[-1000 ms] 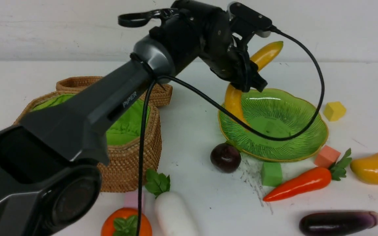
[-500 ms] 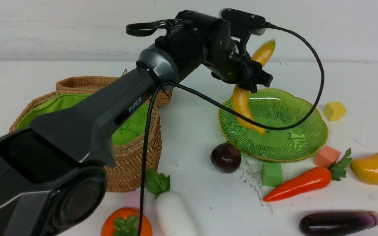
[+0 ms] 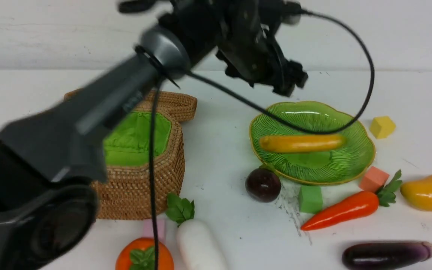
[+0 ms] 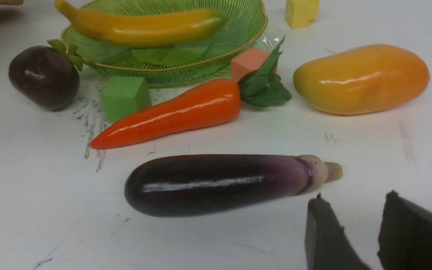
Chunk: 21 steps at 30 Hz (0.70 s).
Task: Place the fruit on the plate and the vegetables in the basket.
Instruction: Grab a tomato with your left arm and place it on the plate on the right.
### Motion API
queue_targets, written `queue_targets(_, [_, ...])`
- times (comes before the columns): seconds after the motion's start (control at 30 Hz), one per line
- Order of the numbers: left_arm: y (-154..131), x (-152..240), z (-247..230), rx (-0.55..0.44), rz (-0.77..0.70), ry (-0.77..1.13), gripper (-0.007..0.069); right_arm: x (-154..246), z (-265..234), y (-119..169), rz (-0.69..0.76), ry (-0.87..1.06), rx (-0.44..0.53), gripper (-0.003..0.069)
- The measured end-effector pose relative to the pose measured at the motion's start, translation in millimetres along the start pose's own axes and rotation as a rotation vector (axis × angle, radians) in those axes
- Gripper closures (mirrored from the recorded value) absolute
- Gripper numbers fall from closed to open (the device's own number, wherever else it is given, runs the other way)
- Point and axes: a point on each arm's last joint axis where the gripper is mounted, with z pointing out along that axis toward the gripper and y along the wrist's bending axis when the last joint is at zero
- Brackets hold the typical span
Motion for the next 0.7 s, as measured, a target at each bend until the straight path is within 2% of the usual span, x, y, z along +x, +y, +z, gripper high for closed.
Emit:
queue_targets(0.2, [4.6, -11.3, -136.9, -0.058, 0.018, -0.071, 0.0047, 0.0, 0.0, 0.0, 0.0, 0.0, 0.0, 0.0417])
queue_targets(0.33, [5.5, 14.4, -203.3, -0.07, 0.012, -0.082, 0.0047, 0.0, 0.0, 0.0, 0.0, 0.0, 0.0, 0.0417])
queue_targets(0.4, [5.7, 42.4, -224.9, -0.074, -0.004, -0.039, 0.0047, 0.0, 0.0, 0.0, 0.0, 0.0, 0.0, 0.0417])
queue_targets(0.57, [6.3, 127.4, -219.8, -0.09, -0.122, 0.182, 0.0047, 0.0, 0.0, 0.0, 0.0, 0.0, 0.0, 0.0417])
queue_targets(0.63, [6.9, 176.6, -191.3, -0.118, -0.197, 0.348, 0.0047, 0.0, 0.0, 0.0, 0.0, 0.0, 0.0, 0.0417])
queue_targets(0.7, [6.3, 207.9, -166.1, -0.125, -0.242, 0.407, 0.0046, 0.0, 0.0, 0.0, 0.0, 0.0, 0.0, 0.0417])
